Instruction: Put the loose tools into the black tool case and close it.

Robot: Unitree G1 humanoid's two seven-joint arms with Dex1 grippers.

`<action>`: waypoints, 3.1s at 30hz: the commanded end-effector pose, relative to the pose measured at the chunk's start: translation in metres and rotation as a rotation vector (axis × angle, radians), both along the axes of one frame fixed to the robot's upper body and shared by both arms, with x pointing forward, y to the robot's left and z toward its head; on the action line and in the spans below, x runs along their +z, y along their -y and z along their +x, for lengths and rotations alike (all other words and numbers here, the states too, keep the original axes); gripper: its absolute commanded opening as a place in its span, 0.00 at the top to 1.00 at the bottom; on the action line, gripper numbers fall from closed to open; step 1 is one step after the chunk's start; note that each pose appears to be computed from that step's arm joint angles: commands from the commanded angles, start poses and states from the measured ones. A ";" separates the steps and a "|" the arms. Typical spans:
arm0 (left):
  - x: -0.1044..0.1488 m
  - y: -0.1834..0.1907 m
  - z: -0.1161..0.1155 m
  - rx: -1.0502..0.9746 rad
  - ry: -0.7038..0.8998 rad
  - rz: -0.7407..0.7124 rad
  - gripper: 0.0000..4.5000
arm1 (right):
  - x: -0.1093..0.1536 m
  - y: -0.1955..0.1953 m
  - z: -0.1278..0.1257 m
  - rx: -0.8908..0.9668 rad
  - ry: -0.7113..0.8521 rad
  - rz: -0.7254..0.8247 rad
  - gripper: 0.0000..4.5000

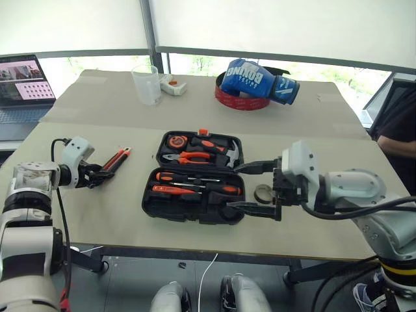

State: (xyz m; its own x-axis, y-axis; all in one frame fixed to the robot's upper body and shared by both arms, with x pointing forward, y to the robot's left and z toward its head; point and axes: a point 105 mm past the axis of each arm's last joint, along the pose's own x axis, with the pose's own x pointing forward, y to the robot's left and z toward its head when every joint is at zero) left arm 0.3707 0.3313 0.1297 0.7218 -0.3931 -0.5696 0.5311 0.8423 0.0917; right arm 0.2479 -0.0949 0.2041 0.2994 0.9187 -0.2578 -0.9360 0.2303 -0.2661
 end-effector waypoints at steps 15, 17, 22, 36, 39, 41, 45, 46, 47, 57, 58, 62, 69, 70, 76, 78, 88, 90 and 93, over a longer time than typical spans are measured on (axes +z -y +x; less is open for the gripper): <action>0.067 0.160 -0.063 -1.059 0.045 0.137 0.61 | -0.022 0.027 -0.012 -0.033 -0.011 -0.088 0.00; 0.058 0.171 -0.061 -1.103 0.032 0.142 0.61 | -0.020 0.025 -0.013 -0.036 -0.006 -0.076 0.00; 0.039 0.181 -0.059 -1.164 -0.031 0.176 0.61 | -0.017 0.023 -0.016 -0.061 0.000 -0.052 0.00; 0.013 0.190 -0.056 -1.247 -0.113 0.250 0.61 | -0.015 0.028 -0.010 -0.151 -0.004 -0.005 0.00; 0.013 0.191 -0.057 -1.240 -0.124 0.227 0.50 | -0.014 0.028 -0.009 -0.155 -0.010 0.006 0.00; 0.018 0.196 -0.058 -1.238 -0.119 0.193 0.35 | -0.014 0.028 -0.010 -0.155 -0.013 0.008 0.00; 0.034 0.201 -0.060 -1.234 -0.093 0.148 0.01 | -0.015 0.028 -0.011 -0.147 -0.020 0.003 0.00; 0.038 0.201 -0.060 -1.231 -0.085 0.141 0.00 | -0.016 0.028 -0.012 -0.145 -0.020 0.002 0.00; 0.042 0.201 -0.059 -1.227 -0.070 0.137 0.00 | -0.016 0.028 -0.011 -0.145 -0.021 0.002 0.00; 0.043 0.196 -0.058 -1.208 -0.046 0.114 0.52 | -0.016 0.027 -0.010 -0.130 -0.023 0.000 0.00; 0.042 0.197 -0.058 -1.212 -0.047 0.112 0.60 | -0.016 0.026 -0.010 -0.129 -0.022 0.000 0.00; 0.035 0.199 -0.061 -1.241 -0.059 0.123 0.91 | -0.015 0.026 -0.010 -0.129 -0.022 0.001 0.00; 0.008 0.197 -0.062 -1.266 -0.085 0.223 0.99 | -0.016 0.025 -0.012 -0.130 -0.024 0.002 0.00; 0.001 0.196 -0.066 -1.286 -0.104 0.242 0.99 | -0.017 0.025 -0.012 -0.132 -0.024 0.003 0.00; -0.029 0.187 -0.060 -1.287 -0.104 0.384 0.99 | -0.017 0.026 -0.011 -0.145 -0.023 0.004 0.00; -0.023 0.190 -0.054 -1.251 -0.078 0.349 0.99 | -0.016 0.026 -0.012 -0.147 -0.022 0.005 0.00; 0.055 0.188 -0.060 -1.120 0.001 -0.010 0.75 | -0.025 0.056 -0.010 -0.265 -0.076 -0.068 0.00; 0.063 0.184 -0.063 -1.102 0.005 -0.041 0.59 | -0.028 0.062 -0.009 -0.288 -0.096 -0.086 0.00; 0.078 0.176 -0.070 -1.069 0.019 -0.084 0.37 | -0.038 0.075 -0.004 -0.336 -0.131 -0.129 0.00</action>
